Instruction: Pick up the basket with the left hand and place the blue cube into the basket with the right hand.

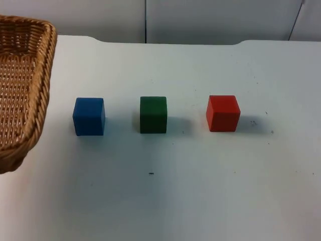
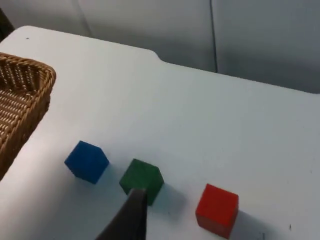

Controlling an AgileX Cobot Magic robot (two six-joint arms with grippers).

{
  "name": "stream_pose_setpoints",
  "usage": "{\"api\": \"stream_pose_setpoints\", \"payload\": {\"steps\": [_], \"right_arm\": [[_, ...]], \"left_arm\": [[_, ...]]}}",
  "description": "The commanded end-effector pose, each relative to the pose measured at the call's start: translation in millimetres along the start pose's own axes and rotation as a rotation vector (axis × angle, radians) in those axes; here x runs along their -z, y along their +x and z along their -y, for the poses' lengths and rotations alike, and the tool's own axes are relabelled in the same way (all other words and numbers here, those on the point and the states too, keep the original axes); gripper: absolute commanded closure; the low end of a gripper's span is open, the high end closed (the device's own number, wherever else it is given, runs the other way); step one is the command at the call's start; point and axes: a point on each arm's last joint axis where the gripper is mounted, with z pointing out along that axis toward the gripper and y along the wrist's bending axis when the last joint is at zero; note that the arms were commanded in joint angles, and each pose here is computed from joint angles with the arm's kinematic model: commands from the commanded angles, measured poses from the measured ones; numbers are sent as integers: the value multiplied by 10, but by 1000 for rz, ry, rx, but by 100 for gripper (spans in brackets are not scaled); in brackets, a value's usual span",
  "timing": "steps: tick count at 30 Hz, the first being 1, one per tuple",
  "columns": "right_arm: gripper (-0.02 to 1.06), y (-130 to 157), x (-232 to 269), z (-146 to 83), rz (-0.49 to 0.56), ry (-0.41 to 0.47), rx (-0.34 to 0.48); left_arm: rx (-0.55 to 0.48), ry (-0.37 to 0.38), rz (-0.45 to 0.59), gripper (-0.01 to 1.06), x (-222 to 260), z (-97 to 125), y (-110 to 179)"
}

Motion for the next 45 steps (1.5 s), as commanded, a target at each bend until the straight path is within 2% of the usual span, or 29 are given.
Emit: {"api": "stream_pose_setpoints", "payload": {"steps": [1, 4, 5, 9, 10, 11, 12, 14, 15, 17, 20, 28, 33, 36, 39, 41, 45], "right_arm": [[0, -151, -129, -53, 9, -68, 74], [0, -323, -422, -233, 7, -144, 204], [0, -323, -422, -233, 7, -144, 204], [0, -403, -878, -578, -36, -242, 330], [0, -403, -878, -578, -36, -242, 330], [0, -394, -1005, -653, -53, -264, 358], [0, -348, -1199, -794, -85, -299, 429], [0, -308, -1420, -958, -112, -318, 508], [0, -308, -1420, -958, -112, -318, 508], [0, -232, -1645, -1116, -137, -333, 573], [0, -140, -1930, -1267, -162, -351, 620], [0, 37, -2473, -1342, -156, -332, 666], [0, 132, -2837, -1350, -187, -351, 651], [1, 236, -3104, -1385, -238, -408, 628], [2, 296, -3195, -1394, -257, -428, 607], [3, 436, -3338, -1381, -291, -438, 593], [3, 585, -3453, -1360, -320, -446, 607]], "left_arm": [[-10, 10, 26, 105, 38, 13, -3], [-19, -5, 3, 105, 8, -23, 2], [-19, -5, 3, 105, 8, -23, 2], [-33, -33, -5, 105, 5, -52, 7], [-33, -33, -5, 105, 5, -52, 7], [-35, -39, -1, 105, 5, -57, 3], [-41, -47, -7, 105, 6, -64, 8], [-47, -59, -10, 105, 6, -75, 10], [-47, -59, -10, 105, 6, -75, 10], [-44, -62, -5, 105, 10, -85, 9], [-14, -68, 10, 105, 50, -163, 24], [39, -50, 62, 105, 117, -277, 33], [49, -36, 34, 105, 64, -306, 32], [56, -30, 21, 105, 31, -328, 28], [59, -28, 16, 105, 18, -336, 26], [62, -29, 15, 105, 4, -348, 21], [67, -25, 15, 105, -6, -352, 16]]}}
